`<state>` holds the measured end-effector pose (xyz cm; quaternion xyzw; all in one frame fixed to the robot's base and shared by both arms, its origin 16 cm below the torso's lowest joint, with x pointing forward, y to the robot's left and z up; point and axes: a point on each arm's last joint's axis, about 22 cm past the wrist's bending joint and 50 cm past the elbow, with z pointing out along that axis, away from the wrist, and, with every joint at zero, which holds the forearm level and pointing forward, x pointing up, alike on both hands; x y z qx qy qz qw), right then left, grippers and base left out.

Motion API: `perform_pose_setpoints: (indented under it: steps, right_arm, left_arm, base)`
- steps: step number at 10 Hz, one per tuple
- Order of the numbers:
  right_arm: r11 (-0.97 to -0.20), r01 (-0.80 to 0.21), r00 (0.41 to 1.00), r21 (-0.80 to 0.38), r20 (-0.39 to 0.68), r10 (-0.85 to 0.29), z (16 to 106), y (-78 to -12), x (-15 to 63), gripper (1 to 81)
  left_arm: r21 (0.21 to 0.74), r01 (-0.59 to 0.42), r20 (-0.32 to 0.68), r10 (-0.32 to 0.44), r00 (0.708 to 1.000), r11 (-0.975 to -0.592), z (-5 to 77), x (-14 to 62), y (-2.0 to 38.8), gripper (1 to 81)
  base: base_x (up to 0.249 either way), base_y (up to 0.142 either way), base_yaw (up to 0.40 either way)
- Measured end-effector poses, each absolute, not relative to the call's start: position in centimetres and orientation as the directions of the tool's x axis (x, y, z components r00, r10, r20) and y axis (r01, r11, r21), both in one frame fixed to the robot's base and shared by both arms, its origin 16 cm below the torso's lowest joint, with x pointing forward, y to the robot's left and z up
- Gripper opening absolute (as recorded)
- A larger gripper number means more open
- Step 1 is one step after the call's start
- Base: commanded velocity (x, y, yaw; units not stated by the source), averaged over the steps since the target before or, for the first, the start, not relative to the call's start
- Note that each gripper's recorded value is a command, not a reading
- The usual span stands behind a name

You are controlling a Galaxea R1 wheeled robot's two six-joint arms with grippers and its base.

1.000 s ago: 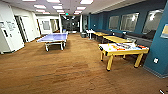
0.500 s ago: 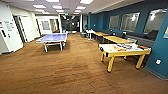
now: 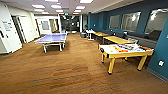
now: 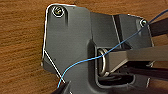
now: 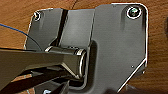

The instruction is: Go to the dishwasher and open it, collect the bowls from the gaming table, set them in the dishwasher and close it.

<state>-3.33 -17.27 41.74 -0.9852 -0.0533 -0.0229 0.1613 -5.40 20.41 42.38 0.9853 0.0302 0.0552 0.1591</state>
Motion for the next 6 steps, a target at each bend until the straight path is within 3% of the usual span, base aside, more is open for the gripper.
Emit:
perform_pose_setpoints:
  steps: [6]
  right_arm:
    - [-0.942,0.113,0.993,-0.316,0.064,0.097,41.75,-17.24,-3.22,81.1]
  left_arm:
    - [0.323,0.042,0.099,0.078,0.992,-0.945,42.41,-5.34,19.86,81.1]
  base:
    - [0.182,0.000,0.000]
